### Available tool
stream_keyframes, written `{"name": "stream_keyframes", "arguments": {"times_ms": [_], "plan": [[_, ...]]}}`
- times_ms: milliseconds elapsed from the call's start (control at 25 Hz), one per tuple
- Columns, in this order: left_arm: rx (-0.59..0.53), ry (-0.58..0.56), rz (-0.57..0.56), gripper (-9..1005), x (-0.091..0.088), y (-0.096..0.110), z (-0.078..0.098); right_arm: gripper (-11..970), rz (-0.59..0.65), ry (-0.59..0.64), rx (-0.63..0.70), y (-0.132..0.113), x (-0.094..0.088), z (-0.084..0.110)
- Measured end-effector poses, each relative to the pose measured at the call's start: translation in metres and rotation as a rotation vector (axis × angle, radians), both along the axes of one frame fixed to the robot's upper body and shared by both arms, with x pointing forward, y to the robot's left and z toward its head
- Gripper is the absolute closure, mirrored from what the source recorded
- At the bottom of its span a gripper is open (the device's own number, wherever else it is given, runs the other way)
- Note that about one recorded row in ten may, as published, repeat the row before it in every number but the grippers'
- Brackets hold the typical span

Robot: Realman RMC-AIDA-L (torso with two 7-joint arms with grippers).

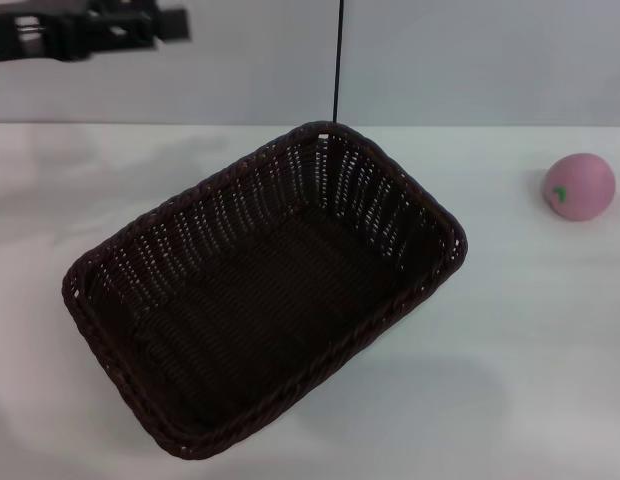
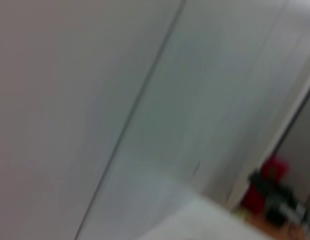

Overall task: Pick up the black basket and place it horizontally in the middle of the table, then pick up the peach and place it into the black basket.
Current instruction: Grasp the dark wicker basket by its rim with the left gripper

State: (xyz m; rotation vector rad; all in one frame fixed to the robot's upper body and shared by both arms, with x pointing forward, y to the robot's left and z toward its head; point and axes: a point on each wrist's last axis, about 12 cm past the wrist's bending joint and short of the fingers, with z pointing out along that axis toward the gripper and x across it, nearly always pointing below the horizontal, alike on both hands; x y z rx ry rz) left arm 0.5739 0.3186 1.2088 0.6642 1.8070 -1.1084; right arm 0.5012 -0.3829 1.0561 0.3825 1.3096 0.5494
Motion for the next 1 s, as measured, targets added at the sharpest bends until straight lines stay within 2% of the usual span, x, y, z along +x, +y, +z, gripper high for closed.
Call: {"name": "stream_keyframes", "arguments": {"times_ms": [200, 320, 440, 720, 1000], "plan": [[0.213, 0.038, -0.073, 146, 0.012, -0.025, 0.018, 502, -0.002, 0.001, 0.003, 0.0, 0.0, -0.001], [0.348, 0.069, -0.112, 146, 0.019, -0.044, 0.023, 500, -0.004, 0.001, 0.005, 0.0, -0.001, -0.001], [0.435, 0.086, -0.12, 147, 0.023, -0.054, 0.024, 498, -0.007, 0.001, 0.007, 0.0, -0.001, -0.001], [0.566, 0.1, -0.084, 149, 0.029, -0.066, 0.023, 493, -0.014, 0.002, 0.011, -0.001, -0.002, -0.001], [0.673, 0.144, -0.047, 151, 0.032, -0.072, 0.012, 489, -0.02, 0.013, 0.016, -0.001, -0.002, -0.003]]}}
